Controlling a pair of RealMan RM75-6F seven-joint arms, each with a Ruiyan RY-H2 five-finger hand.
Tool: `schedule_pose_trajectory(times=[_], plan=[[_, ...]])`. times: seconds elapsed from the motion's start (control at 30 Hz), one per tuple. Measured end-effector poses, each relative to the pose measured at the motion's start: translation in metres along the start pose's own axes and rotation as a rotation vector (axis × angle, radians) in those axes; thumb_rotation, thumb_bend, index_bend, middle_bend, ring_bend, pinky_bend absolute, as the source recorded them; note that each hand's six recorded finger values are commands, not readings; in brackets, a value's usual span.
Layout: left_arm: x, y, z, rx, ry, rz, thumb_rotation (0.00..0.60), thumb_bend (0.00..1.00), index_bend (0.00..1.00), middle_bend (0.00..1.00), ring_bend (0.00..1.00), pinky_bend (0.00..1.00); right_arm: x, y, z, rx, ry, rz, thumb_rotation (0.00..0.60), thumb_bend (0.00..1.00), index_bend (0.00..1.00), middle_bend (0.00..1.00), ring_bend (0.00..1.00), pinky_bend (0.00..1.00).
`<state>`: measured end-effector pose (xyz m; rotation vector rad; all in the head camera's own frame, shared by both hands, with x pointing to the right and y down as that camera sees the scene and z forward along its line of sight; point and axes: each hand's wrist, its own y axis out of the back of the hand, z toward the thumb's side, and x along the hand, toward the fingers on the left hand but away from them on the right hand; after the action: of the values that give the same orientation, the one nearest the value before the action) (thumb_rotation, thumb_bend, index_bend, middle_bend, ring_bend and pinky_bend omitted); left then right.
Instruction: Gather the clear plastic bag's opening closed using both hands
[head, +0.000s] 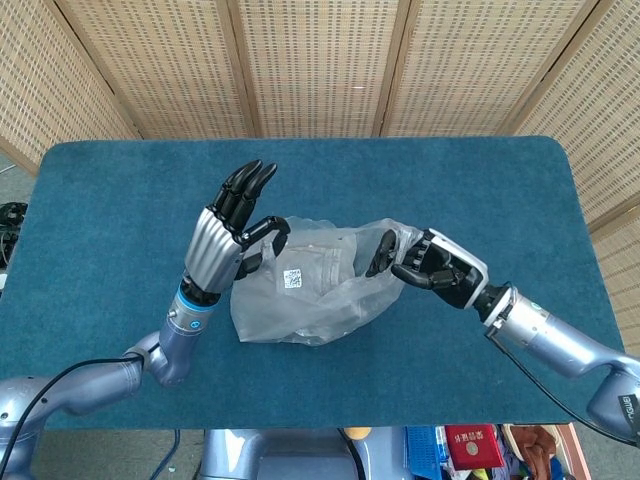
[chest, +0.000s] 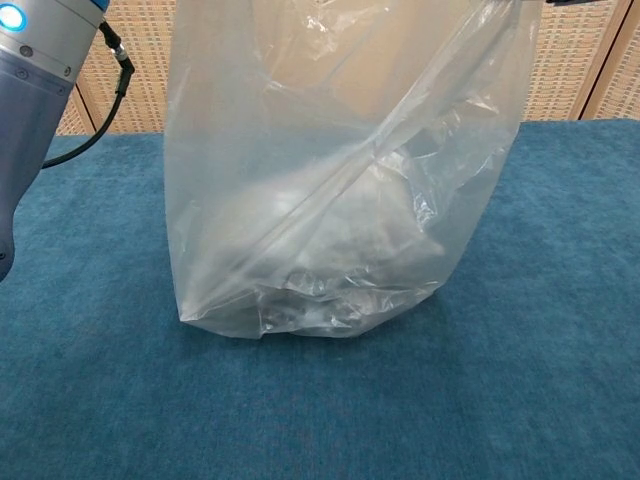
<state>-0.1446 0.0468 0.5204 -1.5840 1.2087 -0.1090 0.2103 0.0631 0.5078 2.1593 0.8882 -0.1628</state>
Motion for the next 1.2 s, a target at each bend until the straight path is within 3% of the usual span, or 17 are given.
schedule_pose_trajectory(times=[0.17, 0.27, 0.53, 0.63, 0.77, 1.0, 1.2], plan=[[0.01, -0.006, 0.006, 0.006, 0.004, -0.017, 0.6, 0.5, 0.53, 0.0, 0.0, 0.12, -0.003, -0.002, -0.009, -0.019, -0.016, -0.01, 0.6, 0.37, 0.42, 0.48, 0.25, 0.21], [0.013, -0.009, 0.009, 0.01, 0.003, -0.025, 0.6, 0.5, 0.49, 0.0, 0.0, 0.12, -0.004, -0.004, -0.012, -0.028, -0.021, -0.004, 0.6, 0.34, 0.39, 0.43, 0.21, 0.2], [0.018, -0.017, 0.02, 0.002, -0.003, -0.045, 0.6, 0.5, 0.39, 0.0, 0.0, 0.12, -0.008, -0.005, -0.014, -0.05, -0.016, 0.003, 0.6, 0.32, 0.35, 0.37, 0.15, 0.16], [0.021, -0.02, 0.023, 0.006, -0.004, -0.049, 0.6, 0.49, 0.32, 0.0, 0.0, 0.12, -0.01, -0.004, -0.014, -0.061, -0.011, -0.001, 0.6, 0.31, 0.34, 0.37, 0.15, 0.15], [0.027, -0.023, 0.026, 0.019, -0.004, -0.059, 0.6, 0.49, 0.14, 0.0, 0.0, 0.12, -0.01, -0.006, -0.017, -0.061, -0.02, 0.012, 0.6, 0.24, 0.32, 0.34, 0.1, 0.09], [0.035, -0.024, 0.03, 0.029, -0.014, -0.058, 0.6, 0.49, 0.1, 0.0, 0.0, 0.11, -0.009, -0.008, -0.021, -0.067, -0.039, 0.039, 0.6, 0.05, 0.28, 0.3, 0.05, 0.03], [0.038, -0.03, 0.033, 0.024, -0.007, -0.073, 0.6, 0.49, 0.02, 0.0, 0.0, 0.11, -0.011, -0.01, -0.021, -0.069, -0.04, 0.054, 0.6, 0.0, 0.19, 0.22, 0.0, 0.0]])
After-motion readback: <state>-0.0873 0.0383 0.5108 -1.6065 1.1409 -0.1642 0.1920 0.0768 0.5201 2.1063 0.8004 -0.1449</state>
